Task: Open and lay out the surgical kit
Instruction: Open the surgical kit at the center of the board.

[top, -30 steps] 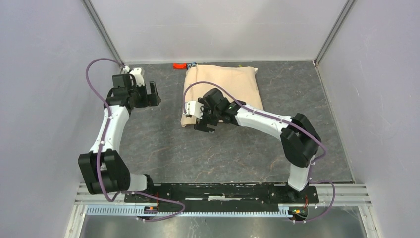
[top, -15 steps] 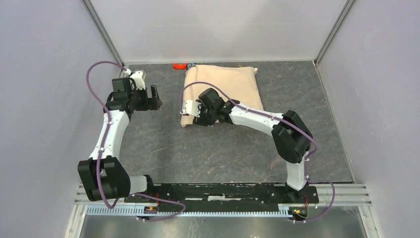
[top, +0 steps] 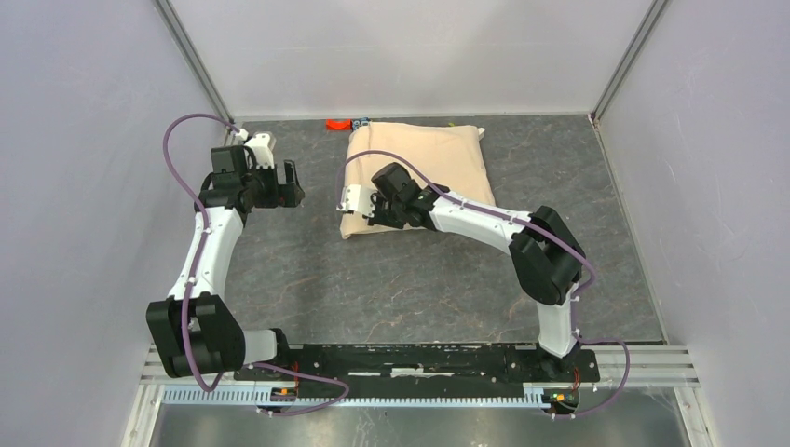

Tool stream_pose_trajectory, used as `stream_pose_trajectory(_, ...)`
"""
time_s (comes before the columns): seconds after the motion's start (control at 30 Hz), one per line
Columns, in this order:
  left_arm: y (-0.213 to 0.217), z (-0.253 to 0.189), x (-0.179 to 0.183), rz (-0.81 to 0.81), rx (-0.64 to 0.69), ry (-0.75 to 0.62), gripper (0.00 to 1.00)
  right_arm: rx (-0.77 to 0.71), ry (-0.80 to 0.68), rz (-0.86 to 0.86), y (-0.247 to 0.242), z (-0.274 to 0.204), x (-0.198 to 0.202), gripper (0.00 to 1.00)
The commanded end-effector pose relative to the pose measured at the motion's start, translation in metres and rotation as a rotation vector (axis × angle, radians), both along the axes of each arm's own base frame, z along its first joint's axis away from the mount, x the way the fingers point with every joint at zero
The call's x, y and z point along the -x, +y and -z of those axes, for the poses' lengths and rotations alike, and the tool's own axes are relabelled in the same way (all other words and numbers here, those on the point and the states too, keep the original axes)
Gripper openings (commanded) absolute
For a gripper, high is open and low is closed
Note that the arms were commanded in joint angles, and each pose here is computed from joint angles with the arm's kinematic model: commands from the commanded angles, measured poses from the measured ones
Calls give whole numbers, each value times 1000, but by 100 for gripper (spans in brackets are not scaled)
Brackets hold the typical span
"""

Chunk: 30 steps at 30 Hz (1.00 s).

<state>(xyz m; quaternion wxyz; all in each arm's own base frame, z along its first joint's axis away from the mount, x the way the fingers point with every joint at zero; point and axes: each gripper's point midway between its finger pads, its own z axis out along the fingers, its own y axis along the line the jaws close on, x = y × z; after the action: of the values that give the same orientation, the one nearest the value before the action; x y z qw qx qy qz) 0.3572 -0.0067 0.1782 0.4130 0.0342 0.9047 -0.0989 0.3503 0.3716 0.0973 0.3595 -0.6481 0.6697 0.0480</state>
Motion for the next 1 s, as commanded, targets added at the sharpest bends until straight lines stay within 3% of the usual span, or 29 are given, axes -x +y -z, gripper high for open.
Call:
stream_pose_trajectory(0.0, 0, -11, -7, 58, -44, -62, 100, -114, -59, 34, 4, -56, -9, 3)
stream_pose_trajectory(0.2, -4, -21, -11, 102, -53, -98, 100, -251, -56, 152, -32, -105, -30, 0)
stream_pose_trajectory(0.5, -26, -47, -29, 211, -67, -200, 100, -418, -140, 414, -176, -173, -54, 0)
stream_pose_trajectory(0.73, -83, -50, -43, 364, -78, -227, 100, -466, -310, 807, -342, -185, -45, 0)
stream_pose_trajectory(0.87, -131, -46, -47, 495, -145, -242, 100, -403, -383, 1093, -462, -164, -17, 0)
stream_pose_trajectory(0.97, -174, -46, -48, 590, -187, -260, 100, -355, -356, 1250, -525, -134, 7, 3)
